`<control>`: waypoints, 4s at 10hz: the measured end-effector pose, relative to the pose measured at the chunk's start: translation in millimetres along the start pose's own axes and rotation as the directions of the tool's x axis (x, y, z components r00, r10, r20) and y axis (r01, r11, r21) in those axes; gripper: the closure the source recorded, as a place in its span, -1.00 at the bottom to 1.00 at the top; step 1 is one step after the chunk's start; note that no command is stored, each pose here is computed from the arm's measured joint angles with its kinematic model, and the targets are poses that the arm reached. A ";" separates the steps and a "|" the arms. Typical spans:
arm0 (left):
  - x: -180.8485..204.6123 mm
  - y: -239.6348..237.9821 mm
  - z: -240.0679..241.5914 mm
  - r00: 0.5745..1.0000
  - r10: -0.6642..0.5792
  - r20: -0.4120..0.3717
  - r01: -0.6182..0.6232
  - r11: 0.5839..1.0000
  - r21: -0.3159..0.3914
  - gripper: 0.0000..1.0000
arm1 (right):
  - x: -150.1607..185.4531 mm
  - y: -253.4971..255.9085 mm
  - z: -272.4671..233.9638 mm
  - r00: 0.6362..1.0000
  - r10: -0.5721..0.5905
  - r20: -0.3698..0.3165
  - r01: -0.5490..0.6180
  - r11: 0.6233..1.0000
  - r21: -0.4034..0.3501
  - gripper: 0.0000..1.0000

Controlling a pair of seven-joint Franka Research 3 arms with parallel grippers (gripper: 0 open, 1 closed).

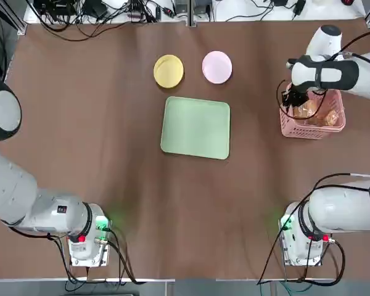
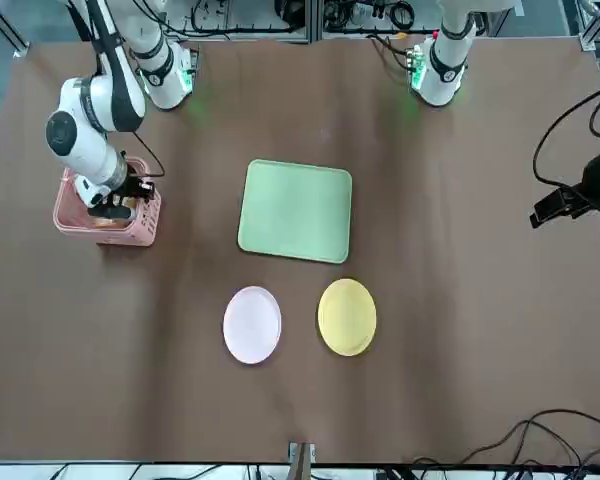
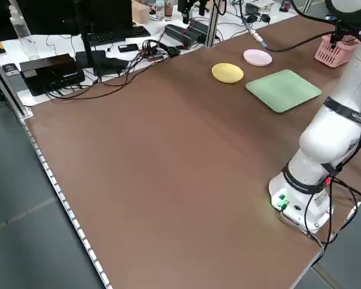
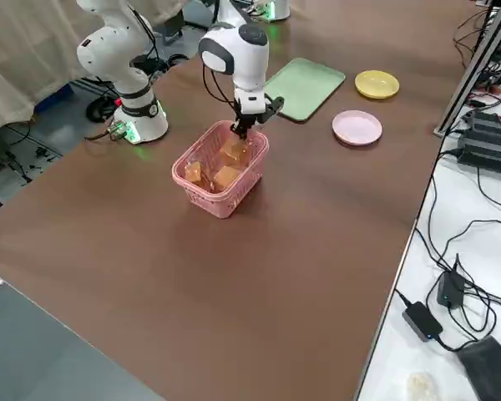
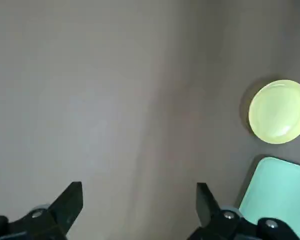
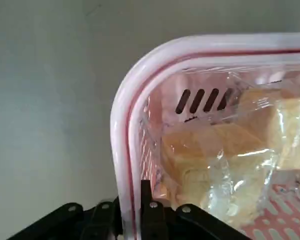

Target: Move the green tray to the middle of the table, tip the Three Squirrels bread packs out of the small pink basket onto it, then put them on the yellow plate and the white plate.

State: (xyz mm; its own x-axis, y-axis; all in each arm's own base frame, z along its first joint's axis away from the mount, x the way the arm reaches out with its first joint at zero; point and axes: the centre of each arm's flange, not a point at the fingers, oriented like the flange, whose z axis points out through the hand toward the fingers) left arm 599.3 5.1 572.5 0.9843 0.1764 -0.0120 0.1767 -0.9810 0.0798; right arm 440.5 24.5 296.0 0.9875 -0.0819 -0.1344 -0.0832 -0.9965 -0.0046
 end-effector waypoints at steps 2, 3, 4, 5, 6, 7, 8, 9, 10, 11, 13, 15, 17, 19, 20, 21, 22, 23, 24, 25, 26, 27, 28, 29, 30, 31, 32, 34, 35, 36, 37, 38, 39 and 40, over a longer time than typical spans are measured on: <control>13.1 5.1 23.6 1.000 -0.010 0.014 0.011 0.999 -0.039 -1.00 | 0.8 -4.5 -31.3 0.999 -0.009 -0.052 0.009 1.000 0.002 0.83; 16.1 6.5 30.1 1.000 -0.014 0.022 0.015 0.999 -0.052 -1.00 | -0.3 -11.1 -46.1 0.997 -0.024 -0.079 0.024 1.000 0.002 0.83; 16.7 6.7 31.1 1.000 -0.015 0.023 0.017 0.998 -0.057 -1.00 | -2.8 -19.8 -58.4 0.996 -0.042 -0.084 0.042 0.999 -0.001 0.83; 16.9 6.5 29.6 1.000 -0.016 0.020 0.017 0.998 -0.058 -1.00 | -3.4 -26.1 -72.2 0.996 -0.050 -0.073 0.050 0.999 -0.004 0.83; 17.0 6.3 28.8 1.000 -0.017 0.018 0.018 0.998 -0.059 -1.00 | -2.0 -33.1 -88.7 0.997 -0.044 -0.064 0.044 0.999 -0.004 0.83; 17.1 6.2 28.7 1.000 -0.017 0.018 0.018 0.998 -0.059 -1.00 | -1.6 -47.6 -106.4 0.998 -0.026 -0.061 0.026 1.000 -0.005 0.83; 17.1 6.0 28.7 1.000 -0.018 0.019 0.019 0.998 -0.060 -1.00 | -3.5 -71.7 -124.2 0.998 -0.011 -0.068 0.011 1.000 0.000 0.83; 17.1 5.7 28.8 1.000 -0.018 0.019 0.019 0.998 -0.060 -1.00 | -8.6 -102.1 -139.4 0.997 -0.006 -0.082 0.007 1.000 0.009 0.83; 17.2 5.3 29.0 1.000 -0.019 0.019 0.020 0.998 -0.059 -1.00 | -17.2 -135.5 -151.9 0.995 -0.010 -0.102 0.013 1.000 0.026 0.83; 17.3 5.1 29.2 1.000 -0.020 0.019 0.021 0.998 -0.059 -1.00 | -27.8 -168.4 -164.5 0.993 -0.011 -0.114 0.019 0.997 0.071 0.83; 17.6 4.7 29.7 1.000 -0.020 0.020 0.021 0.998 -0.059 -1.00 | -42.9 -214.2 -187.4 0.993 -0.022 -0.117 0.043 0.983 0.176 0.83; 17.8 3.8 30.0 1.000 -0.022 0.021 0.023 0.998 -0.059 -1.00 | -47.7 -249.5 -189.3 0.992 -0.023 -0.124 0.058 0.957 0.285 0.83; 18.3 3.1 31.1 0.999 -0.023 0.022 0.025 0.998 -0.058 -1.00 | -54.6 -296.3 -173.4 0.991 -0.033 -0.131 0.080 0.924 0.375 0.83; 18.5 2.4 31.6 0.999 -0.025 0.023 0.026 0.998 -0.057 -1.00 | -59.0 -340.8 -160.5 0.993 -0.030 -0.117 0.080 0.888 0.453 0.83; 18.7 2.3 32.3 0.999 -0.025 0.024 0.026 0.998 -0.057 -1.00 | -60.4 -359.6 -153.8 0.993 -0.018 -0.114 0.072 0.868 0.491 0.83; 18.9 2.4 33.2 0.999 -0.025 0.026 0.026 0.998 -0.057 -1.00 | -60.0 -371.4 -147.5 0.994 -0.001 -0.110 0.058 0.853 0.518 0.83; 19.1 2.5 34.0 0.999 -0.025 0.027 0.026 0.998 -0.056 -1.00 | -58.3 -376.5 -143.7 0.996 0.020 -0.092 0.033 0.839 0.544 0.83; 19.2 2.5 34.3 0.999 -0.025 0.028 0.026 0.998 -0.056 -1.00 | -56.9 -380.3 -143.1 0.996 0.039 -0.080 0.014 0.821 0.571 0.83; 19.2 2.7 34.4 0.999 -0.025 0.028 0.026 0.998 -0.056 -1.00 | -58.0 -386.9 -141.7 0.995 0.060 -0.082 0.002 0.798 0.603 0.83; 19.1 3.1 34.5 0.999 -0.024 0.028 0.026 0.998 -0.056 -1.00 | -62.6 -398.7 -135.1 0.993 0.074 -0.088 -0.002 0.777 0.629 0.83; 19.1 3.1 34.5 0.999 -0.024 0.028 0.026 0.998 -0.056 -1.00 | -68.1 -412.9 -125.5 0.993 0.081 -0.086 -0.006 0.764 0.646 0.83; 19.1 3.1 34.6 0.999 -0.024 0.028 0.026 0.998 -0.056 -1.00 | -70.4 -423.5 -118.0 0.994 0.084 -0.072 -0.016 0.751 0.660 0.83; 19.1 3.3 34.7 0.999 -0.024 0.028 0.026 0.998 -0.056 -1.00 | -69.8 -428.2 -114.1 0.995 0.079 -0.058 -0.018 0.730 0.684 0.83; 19.1 3.5 34.8 0.999 -0.024 0.029 0.025 0.998 -0.056 -1.00 | -68.2 -428.0 -112.4 0.996 0.071 -0.045 -0.017 0.693 0.721 0.83; 19.0 3.9 34.8 0.999 -0.024 0.029 0.025 0.998 -0.056 -1.00 | -66.7 -425.7 -111.0 0.997 0.064 -0.040 -0.011 0.653 0.757 0.83; 18.9 4.6 34.9 0.999 -0.027 0.029 0.029 0.998 -0.056 -1.00 | -65.8 -423.8 -109.5 0.997 0.059 -0.040 -0.006 0.620 0.785 0.83; 18.7 5.4 35.0 0.999 -0.032 0.030 0.033 0.998 -0.056 -1.00 | -64.3 -421.9 -108.6 0.997 0.060 -0.040 -0.004 0.598 0.801 0.83; 18.6 6.2 35.2 0.999 -0.032 0.030 0.034 0.998 -0.055 -1.00 | -53.9 -412.3 -107.5 0.997 0.064 -0.032 -0.010 0.565 0.825 0.83; 18.3 7.7 35.5 0.999 -0.030 0.031 0.031 0.998 -0.055 -1.00 | -45.4 -404.4 -106.7 0.998 0.056 -0.025 -0.009 0.541 0.841 0.83; 17.9 10.3 35.8 0.999 -0.027 0.031 0.028 0.998 -0.055 -1.00 | -38.5 -397.9 -106.3 0.998 0.054 -0.024 -0.008 0.518 0.855 0.83; 17.6 12.2 36.2 0.999 -0.029 0.032 0.031 0.998 -0.055 -1.00 | -33.3 -393.4 -104.1 0.998 0.066 -0.017 -0.018 0.501 0.865 0.83; 17.4 13.5 36.5 0.999 -0.032 0.033 0.034 0.998 -0.055 -1.00 | -28.0 -389.9 -98.0 0.998 0.066 -0.013 -0.021 0.485 0.874 0.83; 17.2 14.8 36.7 0.999 -0.036 0.034 0.038 0.998 -0.055 -1.00 | -25.6 -389.5 -89.5 0.998 0.061 -0.012 -0.018 0.462 0.887 0.83; 17.0 15.7 36.9 0.999 -0.038 0.034 0.040 0.998 -0.054 -1.00 | -23.3 -388.4 -82.2 0.998 0.064 -0.010 -0.019 0.440 0.898 0.83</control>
State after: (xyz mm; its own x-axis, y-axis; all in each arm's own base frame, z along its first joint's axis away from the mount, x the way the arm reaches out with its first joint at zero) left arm 618.9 -10.3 536.8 0.9763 0.2109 -0.0490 0.2156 -0.9673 0.1334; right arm 460.8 412.2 382.4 0.9815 -0.1453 -0.1246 -0.1754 -0.4228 -0.8891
